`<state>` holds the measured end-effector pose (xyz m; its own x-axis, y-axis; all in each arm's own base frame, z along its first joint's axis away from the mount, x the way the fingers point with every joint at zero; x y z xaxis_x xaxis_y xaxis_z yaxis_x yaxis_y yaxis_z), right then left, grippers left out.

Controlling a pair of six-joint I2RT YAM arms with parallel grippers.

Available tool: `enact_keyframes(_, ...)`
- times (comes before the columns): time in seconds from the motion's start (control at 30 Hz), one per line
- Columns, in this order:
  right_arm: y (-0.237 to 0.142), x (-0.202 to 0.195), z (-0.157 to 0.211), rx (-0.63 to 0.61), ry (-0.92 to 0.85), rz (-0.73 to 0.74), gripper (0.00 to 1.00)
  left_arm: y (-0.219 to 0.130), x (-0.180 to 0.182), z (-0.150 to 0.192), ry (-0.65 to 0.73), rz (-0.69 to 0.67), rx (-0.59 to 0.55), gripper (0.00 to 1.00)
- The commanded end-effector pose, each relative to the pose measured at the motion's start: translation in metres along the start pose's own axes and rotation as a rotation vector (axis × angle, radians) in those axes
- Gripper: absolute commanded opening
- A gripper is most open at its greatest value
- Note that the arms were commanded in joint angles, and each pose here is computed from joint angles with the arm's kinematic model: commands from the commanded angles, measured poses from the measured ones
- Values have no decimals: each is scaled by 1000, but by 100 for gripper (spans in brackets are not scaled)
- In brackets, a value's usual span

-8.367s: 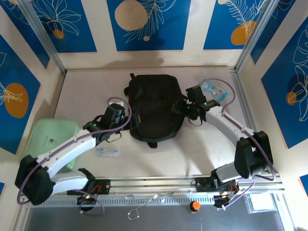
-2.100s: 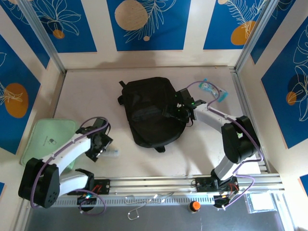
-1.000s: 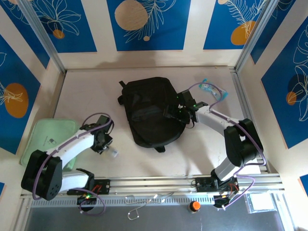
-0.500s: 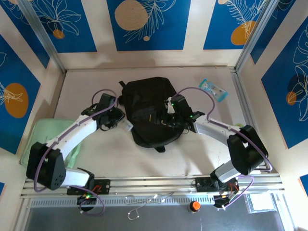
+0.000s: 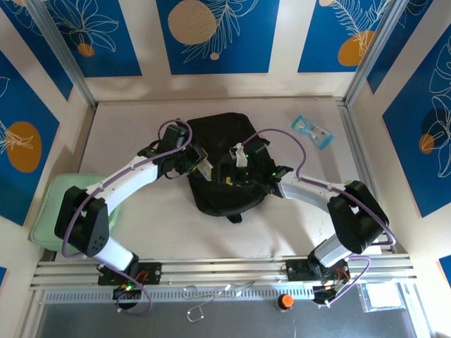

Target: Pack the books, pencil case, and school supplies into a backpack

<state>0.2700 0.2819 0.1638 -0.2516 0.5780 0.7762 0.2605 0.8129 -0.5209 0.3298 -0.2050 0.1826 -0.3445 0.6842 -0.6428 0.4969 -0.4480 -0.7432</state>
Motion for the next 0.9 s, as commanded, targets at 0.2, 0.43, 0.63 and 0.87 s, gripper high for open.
enact_keyframes(0.2,15,14,-14,19,2,-85,51,1,-18,7,13,76,53,37)
enact_keyframes(0.43,15,11,-18,3,24,-97,36,1,-16,7,16,70,52,38)
enact_keyframes(0.63,13,8,-19,3,30,-97,24,1,-17,7,28,74,50,42)
enact_keyframes(0.87,2,-4,-22,-32,33,-37,15,-11,-14,-6,138,21,-20,79)
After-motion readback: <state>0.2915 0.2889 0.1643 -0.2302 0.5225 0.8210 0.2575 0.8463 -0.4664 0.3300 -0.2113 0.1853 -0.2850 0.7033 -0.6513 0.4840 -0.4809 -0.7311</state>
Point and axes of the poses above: each hand's point on the last joint's axis, 136 mm out from that joint toward the fingers, its own y axis out along the fingers, its own x axis along the line the jaws close on, z = x × y, the point moved 5 cm from there along -y, back along the fingers
